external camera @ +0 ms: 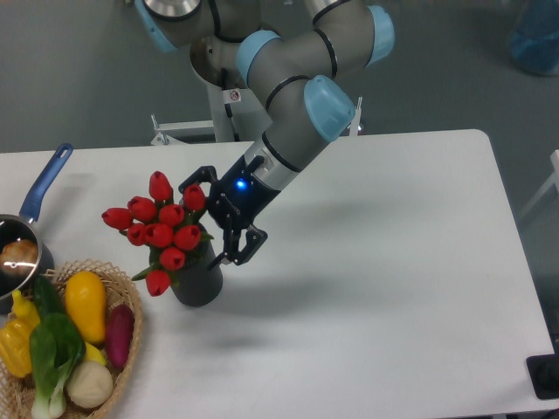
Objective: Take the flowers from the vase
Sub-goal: 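Close the gripper around the tulip stems below the blooms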
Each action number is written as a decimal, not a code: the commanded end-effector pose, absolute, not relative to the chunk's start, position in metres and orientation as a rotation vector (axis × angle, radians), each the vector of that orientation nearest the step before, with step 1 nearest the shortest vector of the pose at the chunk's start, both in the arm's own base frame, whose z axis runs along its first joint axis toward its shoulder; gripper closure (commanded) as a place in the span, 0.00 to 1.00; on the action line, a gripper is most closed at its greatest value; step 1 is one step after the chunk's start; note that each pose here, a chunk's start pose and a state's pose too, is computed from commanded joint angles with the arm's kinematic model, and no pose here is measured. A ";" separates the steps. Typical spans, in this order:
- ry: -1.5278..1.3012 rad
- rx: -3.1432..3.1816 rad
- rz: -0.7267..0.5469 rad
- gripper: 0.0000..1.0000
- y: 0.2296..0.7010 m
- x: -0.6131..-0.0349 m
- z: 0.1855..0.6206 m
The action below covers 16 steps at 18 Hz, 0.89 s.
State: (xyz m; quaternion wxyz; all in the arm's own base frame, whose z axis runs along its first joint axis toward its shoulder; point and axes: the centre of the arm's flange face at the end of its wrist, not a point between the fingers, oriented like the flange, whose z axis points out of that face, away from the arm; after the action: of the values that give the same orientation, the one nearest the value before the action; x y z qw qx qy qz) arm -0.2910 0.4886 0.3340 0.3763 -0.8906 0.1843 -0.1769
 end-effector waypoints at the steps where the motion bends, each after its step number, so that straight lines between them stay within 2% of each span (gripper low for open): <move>1: 0.473 -2.280 -0.453 0.19 0.488 -0.291 0.333; 2: 0.467 -2.280 -0.458 0.35 0.487 -0.291 0.331; 4: 0.464 -2.283 -0.459 0.60 0.486 -0.290 0.331; 5: 0.466 -2.282 -0.455 0.68 0.485 -0.289 0.332; 9: 0.455 -2.286 -0.456 0.77 0.477 -0.286 0.332; 13: 0.443 -2.284 -0.436 0.91 0.467 -0.284 0.340; 16: 0.430 -2.282 -0.419 0.95 0.459 -0.285 0.345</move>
State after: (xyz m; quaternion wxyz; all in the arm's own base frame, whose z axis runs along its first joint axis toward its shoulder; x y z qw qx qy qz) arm -0.2851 0.4587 0.3451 0.3813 -0.8940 0.1684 -0.1643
